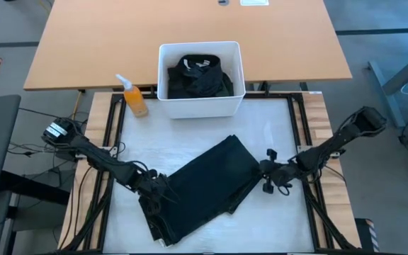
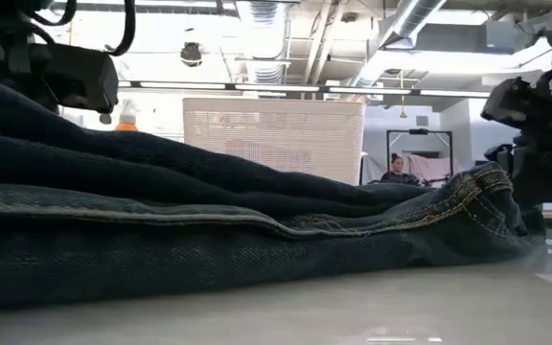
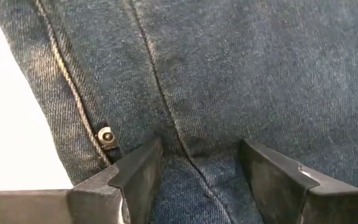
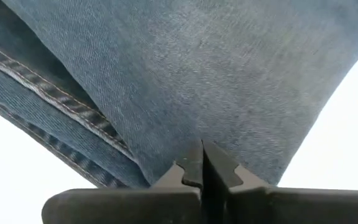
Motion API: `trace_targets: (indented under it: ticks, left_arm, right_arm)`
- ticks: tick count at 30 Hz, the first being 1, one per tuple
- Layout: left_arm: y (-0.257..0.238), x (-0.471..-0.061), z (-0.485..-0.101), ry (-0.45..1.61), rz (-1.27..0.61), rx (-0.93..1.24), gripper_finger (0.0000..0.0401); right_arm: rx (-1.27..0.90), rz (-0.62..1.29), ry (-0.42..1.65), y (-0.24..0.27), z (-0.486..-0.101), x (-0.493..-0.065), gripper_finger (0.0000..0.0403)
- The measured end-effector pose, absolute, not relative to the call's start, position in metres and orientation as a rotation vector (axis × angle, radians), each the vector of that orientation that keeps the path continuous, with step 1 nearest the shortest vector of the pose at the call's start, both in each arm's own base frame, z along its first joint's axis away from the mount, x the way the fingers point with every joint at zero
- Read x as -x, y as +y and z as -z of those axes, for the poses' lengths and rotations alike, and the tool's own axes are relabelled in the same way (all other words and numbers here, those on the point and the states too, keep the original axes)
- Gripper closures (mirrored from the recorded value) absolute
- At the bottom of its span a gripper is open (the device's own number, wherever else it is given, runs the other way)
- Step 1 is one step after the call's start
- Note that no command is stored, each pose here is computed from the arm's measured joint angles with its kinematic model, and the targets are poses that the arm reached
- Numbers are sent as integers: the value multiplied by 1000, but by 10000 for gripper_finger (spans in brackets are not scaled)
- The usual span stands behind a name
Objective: Fold laundry
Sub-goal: Fold the dark blue jeans from the white laundry organizer
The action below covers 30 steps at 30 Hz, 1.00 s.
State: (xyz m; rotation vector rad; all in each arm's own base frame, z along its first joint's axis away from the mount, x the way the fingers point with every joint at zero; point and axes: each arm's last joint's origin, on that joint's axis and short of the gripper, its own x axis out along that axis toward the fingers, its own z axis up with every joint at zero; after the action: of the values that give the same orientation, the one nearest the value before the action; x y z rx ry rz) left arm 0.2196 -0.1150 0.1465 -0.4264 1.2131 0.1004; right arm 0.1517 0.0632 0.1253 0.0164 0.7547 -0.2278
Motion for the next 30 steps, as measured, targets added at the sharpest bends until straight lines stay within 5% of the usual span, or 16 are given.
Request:
trace_targets:
  ticks: [5, 10, 16, 30]
  left_arm:
    - [-102, -228, -176, 1143, -176, 314, 184]
    - [-110, -247, -225, 897, -54, 321, 184]
    - [-145, -262, -243, 700, 180, 274, 184]
    - [-194, -254, -149, 1302, 223, 476, 184]
  right_arm:
    - [116, 247, 672, 66, -168, -164, 381]
    - [111, 217, 566, 73, -212, -175, 382]
    - [82, 193, 550, 86, -205, -190, 381]
    - [172, 396, 958, 82, -119, -208, 381]
